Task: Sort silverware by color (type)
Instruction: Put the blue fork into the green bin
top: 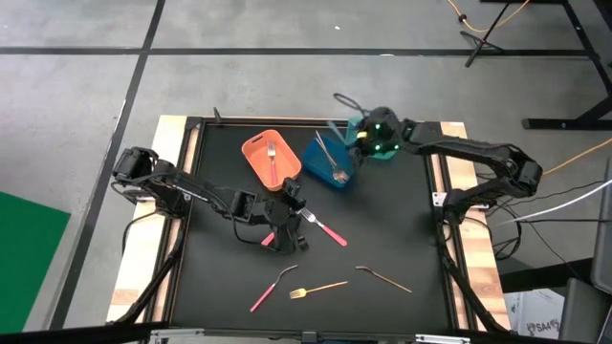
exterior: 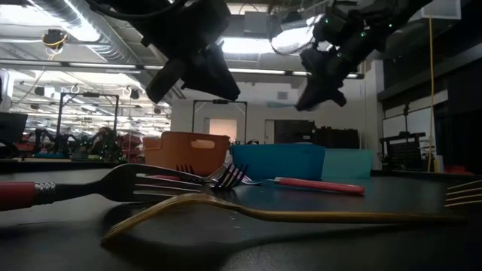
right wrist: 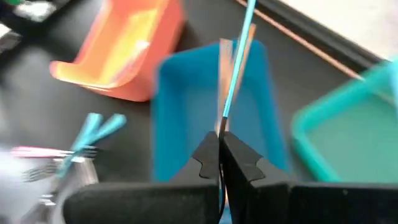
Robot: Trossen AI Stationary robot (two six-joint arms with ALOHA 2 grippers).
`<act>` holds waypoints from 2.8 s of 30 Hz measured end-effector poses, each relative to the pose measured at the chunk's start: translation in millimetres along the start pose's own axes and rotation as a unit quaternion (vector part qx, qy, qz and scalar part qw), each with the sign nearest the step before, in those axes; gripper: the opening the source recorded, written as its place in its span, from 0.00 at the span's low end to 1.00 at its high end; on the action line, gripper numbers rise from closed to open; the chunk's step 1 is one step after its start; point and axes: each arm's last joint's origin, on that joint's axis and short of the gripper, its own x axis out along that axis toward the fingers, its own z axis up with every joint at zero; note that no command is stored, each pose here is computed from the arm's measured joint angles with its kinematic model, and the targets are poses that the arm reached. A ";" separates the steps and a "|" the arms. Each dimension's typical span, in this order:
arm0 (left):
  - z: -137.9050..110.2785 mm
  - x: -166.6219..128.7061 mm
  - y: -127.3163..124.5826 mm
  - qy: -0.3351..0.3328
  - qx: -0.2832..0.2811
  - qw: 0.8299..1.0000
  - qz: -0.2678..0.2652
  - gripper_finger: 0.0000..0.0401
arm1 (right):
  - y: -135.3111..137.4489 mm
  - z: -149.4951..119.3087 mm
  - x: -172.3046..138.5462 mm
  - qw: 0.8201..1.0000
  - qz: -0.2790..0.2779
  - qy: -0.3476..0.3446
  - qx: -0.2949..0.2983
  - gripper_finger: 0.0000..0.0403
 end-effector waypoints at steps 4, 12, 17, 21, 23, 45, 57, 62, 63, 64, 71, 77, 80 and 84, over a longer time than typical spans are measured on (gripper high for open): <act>-0.4 0.1 -0.4 -0.001 0.001 1.000 -0.005 0.11 | -25.0 3.3 -5.0 0.999 -0.032 0.003 -0.009 0.00; -0.5 0.1 -0.5 -0.001 0.001 1.000 -0.006 0.11 | -60.8 4.7 -13.2 0.996 -0.075 0.010 -0.043 0.00; -0.7 0.1 -0.7 0.000 0.002 1.000 -0.007 0.11 | -80.1 -9.4 -8.6 0.993 -0.093 0.032 -0.069 0.00; -0.8 0.1 -0.8 0.001 0.003 1.000 -0.008 0.11 | -93.9 -25.1 -3.3 0.991 -0.104 0.036 -0.080 0.00; -0.8 0.1 -0.8 0.001 0.003 1.000 -0.008 0.11 | -101.2 -31.7 -1.2 0.990 -0.111 0.029 -0.077 0.00; -0.8 0.1 -0.8 0.001 0.002 1.000 -0.007 0.11 | -123.2 -69.1 9.7 0.982 -0.134 0.005 -0.136 0.00; -0.8 0.1 -0.8 0.001 0.002 1.000 -0.007 0.11 | -124.2 -73.6 10.4 0.980 -0.145 0.014 -0.134 0.01; -0.8 0.1 -0.8 0.001 0.002 1.000 -0.007 0.11 | -125.8 -73.7 9.9 0.975 -0.174 0.019 -0.134 0.01; -0.8 0.1 -0.8 0.001 0.002 1.000 -0.007 0.11 | -126.0 -73.7 9.8 0.975 -0.177 0.019 -0.134 0.01; -0.8 0.1 -0.8 0.001 0.002 1.000 -0.007 0.11 | -126.1 -73.8 9.8 0.974 -0.179 0.020 -0.134 0.01; -0.8 0.1 -0.8 0.001 0.002 1.000 -0.007 0.11 | -126.1 -73.8 9.8 0.974 -0.179 0.020 -0.133 0.01; -0.8 0.1 -0.8 0.001 0.002 1.000 -0.007 0.11 | -126.1 -73.8 9.8 0.975 -0.179 0.020 -0.133 0.01; -0.8 0.1 -0.8 0.001 0.002 1.000 -0.007 0.11 | -126.1 -73.8 9.8 0.975 -0.179 0.020 -0.133 0.01; -0.8 0.1 -0.8 0.001 -0.002 1.000 -0.007 0.11 | -126.1 -73.8 9.8 0.975 -0.179 0.020 -0.133 0.01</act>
